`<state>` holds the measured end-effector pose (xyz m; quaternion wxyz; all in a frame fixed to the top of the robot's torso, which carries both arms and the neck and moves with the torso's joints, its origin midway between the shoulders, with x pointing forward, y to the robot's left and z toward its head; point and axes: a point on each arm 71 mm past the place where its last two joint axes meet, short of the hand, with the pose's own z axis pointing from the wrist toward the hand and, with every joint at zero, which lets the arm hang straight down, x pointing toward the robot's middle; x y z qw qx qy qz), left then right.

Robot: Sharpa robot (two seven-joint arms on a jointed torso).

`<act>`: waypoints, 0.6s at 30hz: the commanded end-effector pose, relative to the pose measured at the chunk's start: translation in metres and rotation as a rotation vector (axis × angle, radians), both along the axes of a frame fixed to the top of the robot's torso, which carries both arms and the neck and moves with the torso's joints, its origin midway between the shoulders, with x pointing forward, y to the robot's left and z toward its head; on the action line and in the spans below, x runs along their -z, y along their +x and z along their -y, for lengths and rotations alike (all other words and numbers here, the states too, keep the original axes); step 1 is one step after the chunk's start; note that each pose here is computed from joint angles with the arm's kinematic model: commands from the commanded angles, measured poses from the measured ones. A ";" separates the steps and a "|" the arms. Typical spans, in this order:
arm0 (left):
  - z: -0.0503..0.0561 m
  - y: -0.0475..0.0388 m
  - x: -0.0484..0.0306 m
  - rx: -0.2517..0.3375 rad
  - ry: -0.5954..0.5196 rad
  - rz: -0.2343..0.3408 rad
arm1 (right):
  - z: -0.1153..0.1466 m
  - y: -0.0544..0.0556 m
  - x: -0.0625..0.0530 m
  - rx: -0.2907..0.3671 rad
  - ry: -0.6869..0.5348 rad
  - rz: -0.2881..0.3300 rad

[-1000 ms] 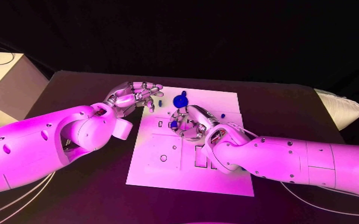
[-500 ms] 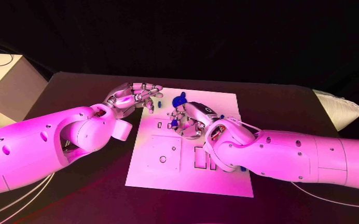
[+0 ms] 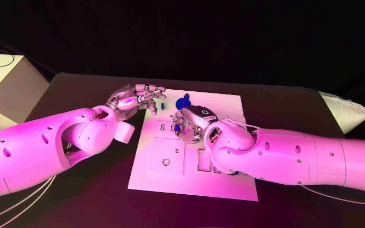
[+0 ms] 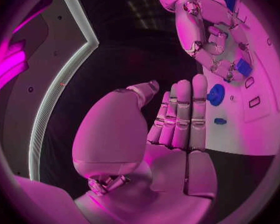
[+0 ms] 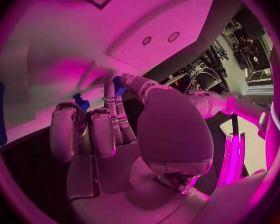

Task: Assemble the parts on the task board

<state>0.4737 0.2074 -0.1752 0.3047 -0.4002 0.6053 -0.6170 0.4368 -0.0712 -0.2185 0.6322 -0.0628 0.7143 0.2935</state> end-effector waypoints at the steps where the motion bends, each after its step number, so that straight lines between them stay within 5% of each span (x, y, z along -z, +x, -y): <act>1: 0.002 -0.0010 -0.0009 0.018 -0.008 0.003 | -0.003 0.000 -0.001 0.006 -0.090 0.065; 18: 0.002 -0.0010 -0.0007 0.019 -0.007 0.001 | -0.007 -0.002 -0.004 0.002 -0.119 0.133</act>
